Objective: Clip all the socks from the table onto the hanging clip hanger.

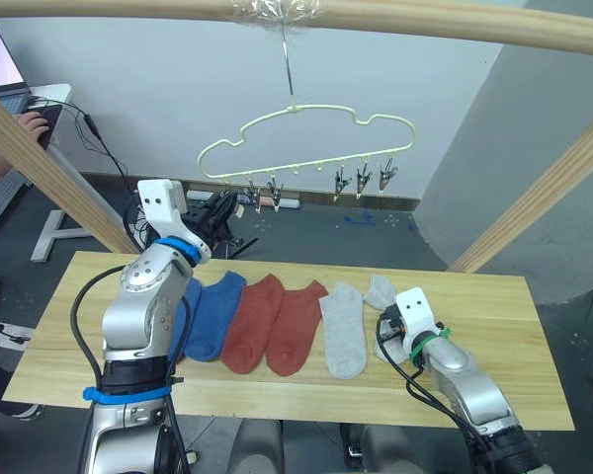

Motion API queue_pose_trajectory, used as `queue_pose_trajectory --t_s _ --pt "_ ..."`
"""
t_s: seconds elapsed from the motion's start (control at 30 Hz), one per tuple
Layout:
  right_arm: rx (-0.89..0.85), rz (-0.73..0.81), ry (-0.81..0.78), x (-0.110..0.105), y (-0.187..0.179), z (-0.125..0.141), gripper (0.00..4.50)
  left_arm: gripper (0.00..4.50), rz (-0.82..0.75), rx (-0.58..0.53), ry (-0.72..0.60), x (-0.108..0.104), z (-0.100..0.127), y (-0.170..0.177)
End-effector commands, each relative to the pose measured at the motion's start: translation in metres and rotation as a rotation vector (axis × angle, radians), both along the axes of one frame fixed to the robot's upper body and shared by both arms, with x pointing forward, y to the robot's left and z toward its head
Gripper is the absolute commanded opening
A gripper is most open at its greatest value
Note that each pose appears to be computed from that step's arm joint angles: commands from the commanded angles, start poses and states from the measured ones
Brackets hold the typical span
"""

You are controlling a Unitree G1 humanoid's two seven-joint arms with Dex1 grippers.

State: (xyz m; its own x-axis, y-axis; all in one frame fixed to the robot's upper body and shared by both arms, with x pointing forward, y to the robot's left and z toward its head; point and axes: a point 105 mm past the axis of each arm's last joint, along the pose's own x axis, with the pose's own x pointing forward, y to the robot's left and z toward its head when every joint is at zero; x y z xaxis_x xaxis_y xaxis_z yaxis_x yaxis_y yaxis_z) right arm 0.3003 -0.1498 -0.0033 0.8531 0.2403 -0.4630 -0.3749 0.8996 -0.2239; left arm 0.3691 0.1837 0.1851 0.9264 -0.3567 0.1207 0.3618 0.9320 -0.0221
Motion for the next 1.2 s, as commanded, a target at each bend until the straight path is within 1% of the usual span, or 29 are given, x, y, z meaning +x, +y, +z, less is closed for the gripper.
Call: queue_pose_trajectory --t_s 0.03,0.07,0.13,0.2,0.23,0.27,0.43,0.6,0.83,1.0,1.1,1.2 --pt "0.031 0.144 -0.111 -0.003 0.018 0.031 0.01 0.12 -0.056 -0.104 0.091 -0.003 -0.004 0.001" --pt "0.032 0.189 -0.14 -0.004 0.024 0.04 0.01 0.12 -0.072 -0.134 0.114 -0.004 -0.004 0.001" --pt "0.004 0.327 -0.199 -0.009 0.043 0.056 0.01 0.12 -0.101 -0.193 0.166 -0.005 -0.005 0.002" --pt "-0.029 0.469 -0.28 -0.01 0.069 0.077 0.01 0.12 -0.15 -0.321 0.237 -0.006 -0.001 0.003" --pt "-0.037 0.51 -0.315 -0.009 0.079 0.086 0.01 0.12 -0.173 -0.368 0.264 -0.007 0.001 0.004" --pt "-0.045 0.537 -0.354 -0.007 0.089 0.096 0.01 0.12 -0.193 -0.407 0.289 -0.007 0.004 0.005" --pt "-0.026 0.623 -0.47 0.001 0.128 0.126 0.01 0.12 -0.243 -0.521 0.347 -0.006 0.015 0.005" --pt "-0.005 0.673 -0.526 0.005 0.157 0.14 0.01 0.12 -0.278 -0.61 0.365 -0.006 0.023 0.001" --pt "0.007 0.715 -0.547 0.008 0.172 0.148 0.01 0.12 -0.299 -0.652 0.368 -0.007 0.03 -0.003" --pt "0.018 0.715 -0.554 0.013 0.176 0.152 0.01 0.12 -0.333 -0.639 0.384 -0.012 0.03 -0.008" --pt "0.022 0.704 -0.573 0.017 0.176 0.158 0.01 0.12 -0.36 -0.616 0.399 -0.017 0.028 -0.013" --pt "0.02 0.696 -0.588 0.019 0.174 0.163 0.01 0.12 -0.358 -0.618 0.401 -0.017 0.027 -0.013"
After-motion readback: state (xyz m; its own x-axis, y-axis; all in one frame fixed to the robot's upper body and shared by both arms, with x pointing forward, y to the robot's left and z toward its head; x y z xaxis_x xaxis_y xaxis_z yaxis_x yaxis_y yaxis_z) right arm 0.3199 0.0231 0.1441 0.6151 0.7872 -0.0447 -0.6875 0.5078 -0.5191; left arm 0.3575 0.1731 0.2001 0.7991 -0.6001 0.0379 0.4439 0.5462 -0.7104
